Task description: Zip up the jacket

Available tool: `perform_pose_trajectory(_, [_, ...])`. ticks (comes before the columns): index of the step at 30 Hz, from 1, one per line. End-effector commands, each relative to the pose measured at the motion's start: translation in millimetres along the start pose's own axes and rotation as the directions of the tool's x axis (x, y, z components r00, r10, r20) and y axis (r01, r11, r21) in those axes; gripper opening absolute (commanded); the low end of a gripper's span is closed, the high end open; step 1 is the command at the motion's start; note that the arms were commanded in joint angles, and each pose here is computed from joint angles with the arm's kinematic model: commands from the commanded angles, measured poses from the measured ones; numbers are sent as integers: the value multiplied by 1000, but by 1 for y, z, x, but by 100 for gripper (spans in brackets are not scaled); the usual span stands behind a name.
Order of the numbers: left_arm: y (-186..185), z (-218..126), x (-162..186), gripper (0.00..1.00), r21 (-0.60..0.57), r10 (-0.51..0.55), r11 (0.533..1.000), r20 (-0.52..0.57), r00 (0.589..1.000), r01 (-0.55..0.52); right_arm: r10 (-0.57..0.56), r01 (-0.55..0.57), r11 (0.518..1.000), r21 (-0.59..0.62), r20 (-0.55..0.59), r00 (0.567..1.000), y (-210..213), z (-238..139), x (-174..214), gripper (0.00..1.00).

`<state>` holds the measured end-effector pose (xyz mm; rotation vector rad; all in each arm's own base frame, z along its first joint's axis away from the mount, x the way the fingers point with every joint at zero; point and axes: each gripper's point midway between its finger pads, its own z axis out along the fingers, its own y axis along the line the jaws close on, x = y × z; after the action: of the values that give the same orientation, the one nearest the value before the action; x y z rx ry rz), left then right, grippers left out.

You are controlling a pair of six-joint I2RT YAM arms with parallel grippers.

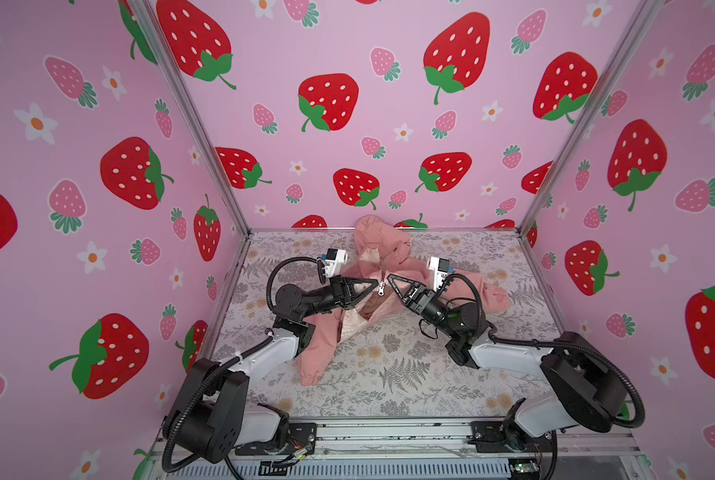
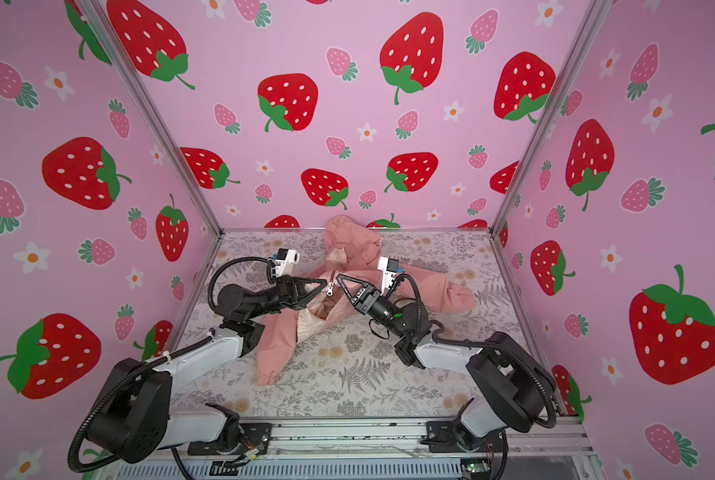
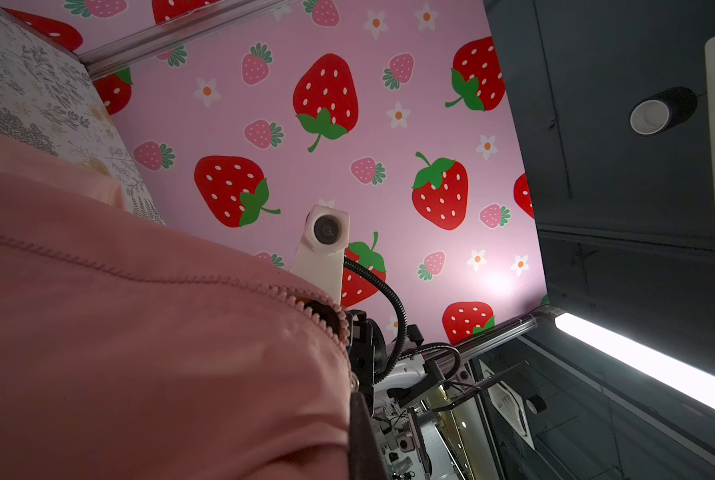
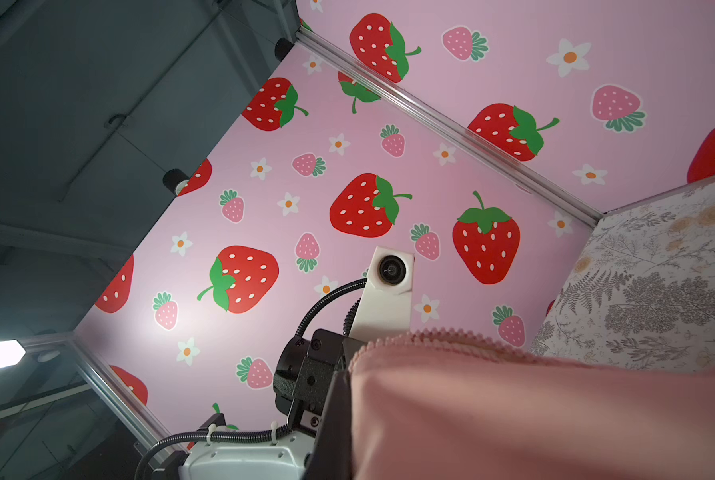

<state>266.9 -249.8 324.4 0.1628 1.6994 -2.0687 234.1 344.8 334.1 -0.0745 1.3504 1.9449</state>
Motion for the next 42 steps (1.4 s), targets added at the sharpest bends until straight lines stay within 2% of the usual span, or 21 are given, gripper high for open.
perform_pose_trajectory(1, [-29, 5, -2, 0, 76, 89, 993, -20, 996, -87, -39, 46, 988, -145, 56, 998, 43, -1, -16, 0])
perform_pose_trajectory(23, [-28, 4, -1, 0, 81, 87, 993, -21, 996, -85, -48, 58, 983, -173, 62, 997, 53, -1, -16, 0])
perform_pose_trajectory(42, [-35, 4, -2, 0, 100, 93, 991, -15, 996, -91, -39, 43, 987, -157, 30, 999, 45, 6, -7, 0])
